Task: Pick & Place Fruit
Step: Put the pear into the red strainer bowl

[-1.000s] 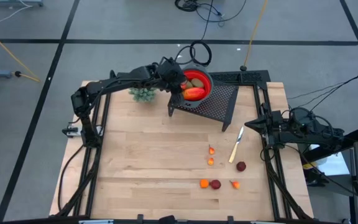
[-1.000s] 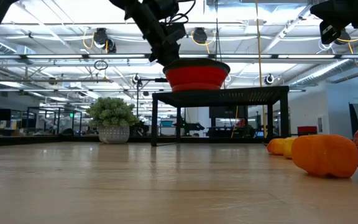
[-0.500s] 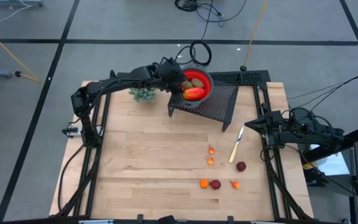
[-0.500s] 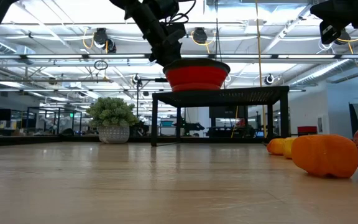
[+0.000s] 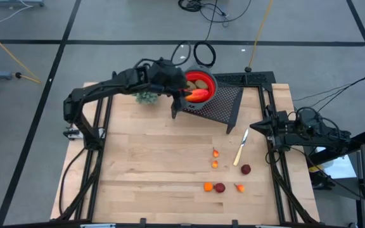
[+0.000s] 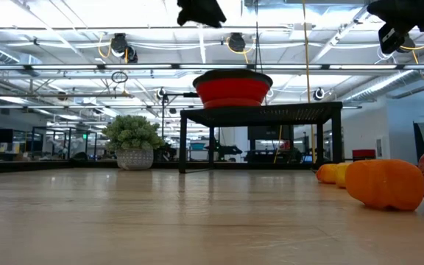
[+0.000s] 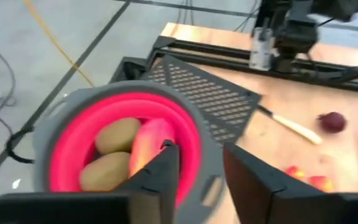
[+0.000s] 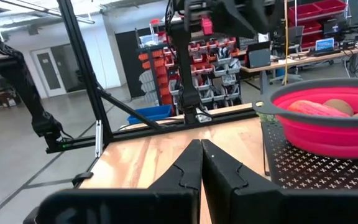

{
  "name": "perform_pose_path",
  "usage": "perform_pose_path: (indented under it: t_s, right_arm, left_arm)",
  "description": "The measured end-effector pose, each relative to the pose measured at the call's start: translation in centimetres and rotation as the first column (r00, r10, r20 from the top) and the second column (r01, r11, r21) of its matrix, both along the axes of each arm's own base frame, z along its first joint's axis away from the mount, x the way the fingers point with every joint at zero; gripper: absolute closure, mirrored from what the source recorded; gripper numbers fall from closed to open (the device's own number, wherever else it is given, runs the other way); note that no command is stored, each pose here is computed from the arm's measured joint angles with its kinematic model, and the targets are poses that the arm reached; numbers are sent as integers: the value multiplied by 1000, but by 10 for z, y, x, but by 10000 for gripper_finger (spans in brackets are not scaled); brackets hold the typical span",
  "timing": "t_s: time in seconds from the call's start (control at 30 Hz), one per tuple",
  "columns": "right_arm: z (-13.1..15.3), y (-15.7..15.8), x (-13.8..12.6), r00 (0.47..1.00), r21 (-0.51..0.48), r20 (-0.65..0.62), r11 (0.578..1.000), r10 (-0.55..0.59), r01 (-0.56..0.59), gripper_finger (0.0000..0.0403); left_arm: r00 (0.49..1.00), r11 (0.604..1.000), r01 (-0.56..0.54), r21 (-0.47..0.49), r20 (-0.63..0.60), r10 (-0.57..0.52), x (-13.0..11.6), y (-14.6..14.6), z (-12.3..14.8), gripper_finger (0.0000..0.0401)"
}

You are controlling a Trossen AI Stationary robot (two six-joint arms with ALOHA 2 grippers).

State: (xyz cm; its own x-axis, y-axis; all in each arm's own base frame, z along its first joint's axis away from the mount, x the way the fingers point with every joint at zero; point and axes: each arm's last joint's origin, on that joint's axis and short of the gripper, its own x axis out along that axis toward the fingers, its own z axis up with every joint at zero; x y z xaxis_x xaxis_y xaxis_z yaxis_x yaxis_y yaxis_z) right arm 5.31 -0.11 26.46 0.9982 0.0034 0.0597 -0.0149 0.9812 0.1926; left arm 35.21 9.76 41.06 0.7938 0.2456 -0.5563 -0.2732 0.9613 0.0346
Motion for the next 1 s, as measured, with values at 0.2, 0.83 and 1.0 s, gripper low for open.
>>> perform_pose_path:
  t_s: [0.2, 0.83, 1.0]
  right_arm:
    - [1, 0, 0, 1000, 0, 9, 1000, 0, 0, 403]
    - [1, 4, 1, 991, 11, 1, 991, 133, -133, 403]
    - [-1, 5, 8, 981, 51, -44, 981, 190, -188, 403]
  left_arm:
    - [999, 998, 43, -43, 4, -43, 7, -26, -2, 352]
    - [995, 989, 94, -116, 29, -91, 15, -106, -5, 398]
    - [988, 985, 123, -123, 106, -110, 22, -129, -15, 397]
